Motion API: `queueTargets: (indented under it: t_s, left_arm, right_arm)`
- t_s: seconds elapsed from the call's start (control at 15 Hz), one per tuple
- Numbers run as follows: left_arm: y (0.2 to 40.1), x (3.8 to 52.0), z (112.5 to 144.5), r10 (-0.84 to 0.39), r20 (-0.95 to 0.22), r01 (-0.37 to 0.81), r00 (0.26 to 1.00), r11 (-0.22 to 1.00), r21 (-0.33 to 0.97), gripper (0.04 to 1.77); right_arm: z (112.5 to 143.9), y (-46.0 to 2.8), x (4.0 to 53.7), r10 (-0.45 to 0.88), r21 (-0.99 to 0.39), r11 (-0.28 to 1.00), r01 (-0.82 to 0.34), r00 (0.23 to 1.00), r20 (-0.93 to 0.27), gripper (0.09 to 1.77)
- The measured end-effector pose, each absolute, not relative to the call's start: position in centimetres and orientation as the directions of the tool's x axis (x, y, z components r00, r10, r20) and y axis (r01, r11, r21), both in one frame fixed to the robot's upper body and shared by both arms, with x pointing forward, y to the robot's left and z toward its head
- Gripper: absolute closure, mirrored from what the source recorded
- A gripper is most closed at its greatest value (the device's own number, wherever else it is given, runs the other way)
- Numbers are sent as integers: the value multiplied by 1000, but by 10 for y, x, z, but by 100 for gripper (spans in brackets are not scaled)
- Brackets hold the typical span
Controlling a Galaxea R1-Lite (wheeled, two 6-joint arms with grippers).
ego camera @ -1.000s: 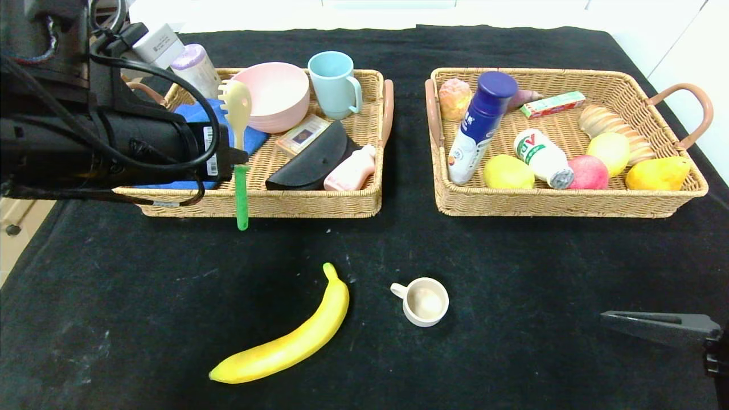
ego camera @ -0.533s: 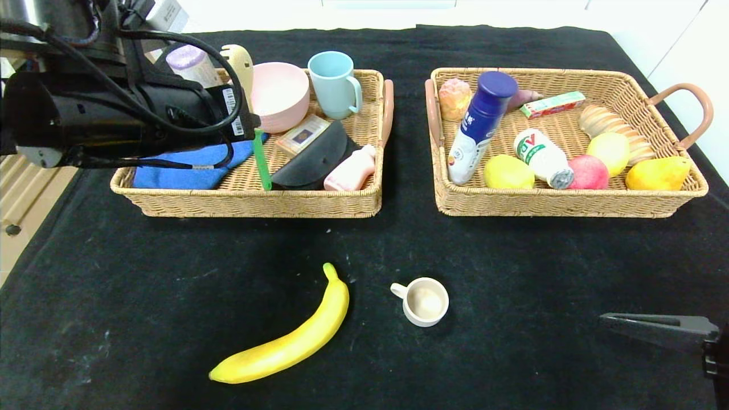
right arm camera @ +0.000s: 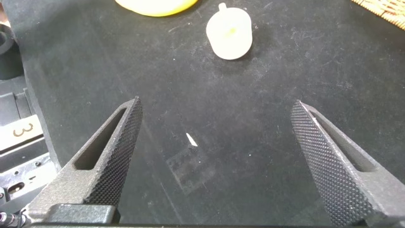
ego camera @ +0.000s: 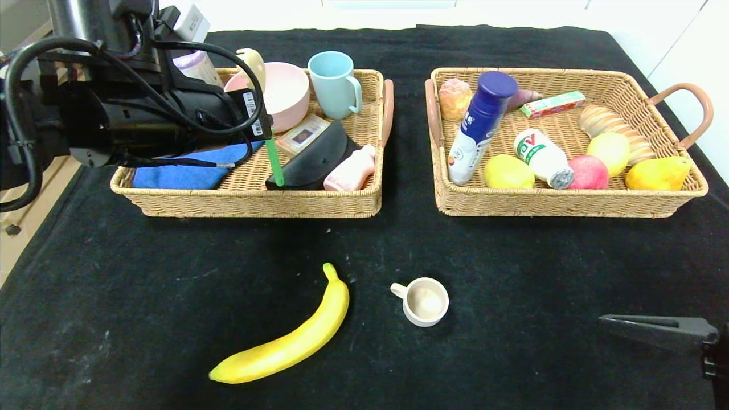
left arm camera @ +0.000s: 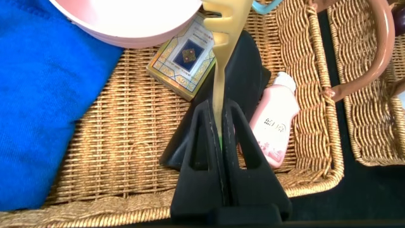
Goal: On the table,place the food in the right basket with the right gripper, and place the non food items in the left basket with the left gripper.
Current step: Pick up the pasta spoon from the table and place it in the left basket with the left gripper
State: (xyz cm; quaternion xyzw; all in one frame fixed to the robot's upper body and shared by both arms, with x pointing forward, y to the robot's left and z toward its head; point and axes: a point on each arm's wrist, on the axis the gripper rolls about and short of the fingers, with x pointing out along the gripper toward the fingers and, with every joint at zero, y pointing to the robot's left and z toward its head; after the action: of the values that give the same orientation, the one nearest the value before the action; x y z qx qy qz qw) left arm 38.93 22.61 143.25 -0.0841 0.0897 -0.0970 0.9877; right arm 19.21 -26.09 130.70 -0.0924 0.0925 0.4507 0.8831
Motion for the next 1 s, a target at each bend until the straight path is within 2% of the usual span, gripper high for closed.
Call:
queueTargets:
  t_s: [0.07, 0.33, 0.53, 0.8, 1.0]
  left_arm:
    - [226, 390, 1432, -207, -164, 177, 964, 967, -183, 170]
    - [225, 391, 1431, -209, -170, 178, 963, 967, -182, 111]
    - [224, 391, 1429, -212, -177, 180, 961, 967, -181, 79]
    - [221, 388, 1427, -222, -188, 189, 957, 966, -176, 51]
    - [217, 383, 1425, -235, -200, 202, 951, 964, -173, 38]
  right_arm:
    - [1307, -261, 192, 779, -80, 577, -813, 577, -247, 15]
    - [1307, -261, 192, 779, -81, 576, -814, 576, -247, 15]
    - [1307, -261, 192, 779, -86, 575, -814, 577, -247, 15]
    - [1306, -261, 192, 779, -86, 575, -814, 576, -249, 15]
    - [1306, -261, 192, 779, -88, 574, -814, 576, -249, 15]
